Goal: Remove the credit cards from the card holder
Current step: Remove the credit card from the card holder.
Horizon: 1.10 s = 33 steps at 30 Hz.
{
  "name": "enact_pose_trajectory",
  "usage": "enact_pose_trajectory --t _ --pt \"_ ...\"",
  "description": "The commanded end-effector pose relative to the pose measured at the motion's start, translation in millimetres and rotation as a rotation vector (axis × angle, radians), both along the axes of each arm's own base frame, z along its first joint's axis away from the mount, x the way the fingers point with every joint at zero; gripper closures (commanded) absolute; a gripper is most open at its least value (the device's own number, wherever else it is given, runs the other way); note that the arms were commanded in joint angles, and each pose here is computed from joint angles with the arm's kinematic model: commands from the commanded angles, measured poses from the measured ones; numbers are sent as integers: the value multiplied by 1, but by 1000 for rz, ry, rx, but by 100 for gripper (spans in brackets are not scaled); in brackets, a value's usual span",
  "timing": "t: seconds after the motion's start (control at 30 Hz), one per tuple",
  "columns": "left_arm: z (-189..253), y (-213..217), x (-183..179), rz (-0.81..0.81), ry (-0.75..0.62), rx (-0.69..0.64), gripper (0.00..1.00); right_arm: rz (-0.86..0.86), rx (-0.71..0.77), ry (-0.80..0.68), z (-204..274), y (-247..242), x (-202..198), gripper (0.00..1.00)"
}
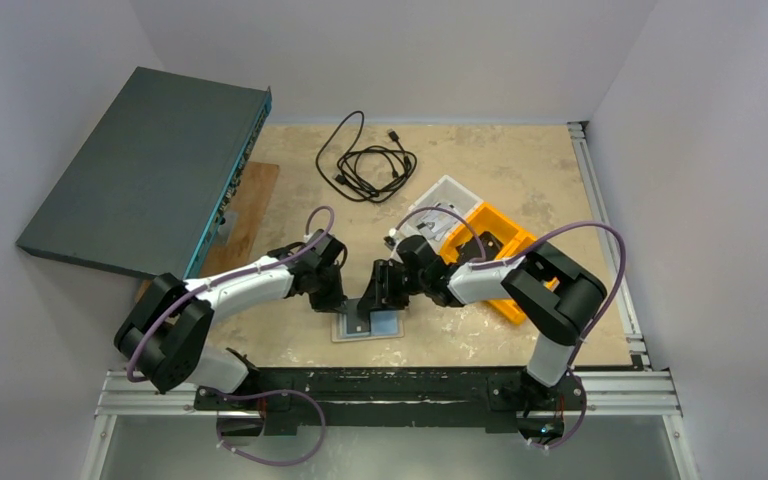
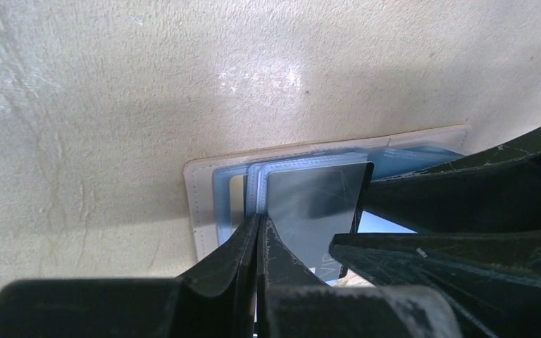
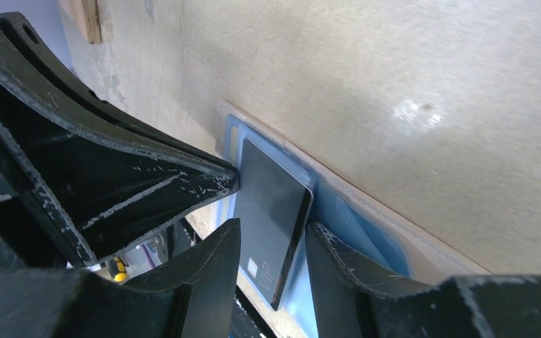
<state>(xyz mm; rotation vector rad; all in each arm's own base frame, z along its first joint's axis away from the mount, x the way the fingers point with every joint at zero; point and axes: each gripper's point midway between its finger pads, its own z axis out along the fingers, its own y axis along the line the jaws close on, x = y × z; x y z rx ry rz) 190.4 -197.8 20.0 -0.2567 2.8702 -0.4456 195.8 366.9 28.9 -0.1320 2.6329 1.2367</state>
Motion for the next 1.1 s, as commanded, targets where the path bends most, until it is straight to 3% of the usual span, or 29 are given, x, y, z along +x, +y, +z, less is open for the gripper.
enact_pose_trajectory --t 0.0,0.23,0.67,1.07 --pt "-28 19 -18 33 75 109 100 -20 75 29 7 -13 -2 60" --pt "-30 19 -19 42 82 109 100 -29 164 65 15 -13 -5 62" --pt "-28 16 -17 34 79 99 100 -40 176 94 6 -15 -9 86" --pt "-26 15 -16 31 77 94 100 -32 198 113 3 -11 -11 88"
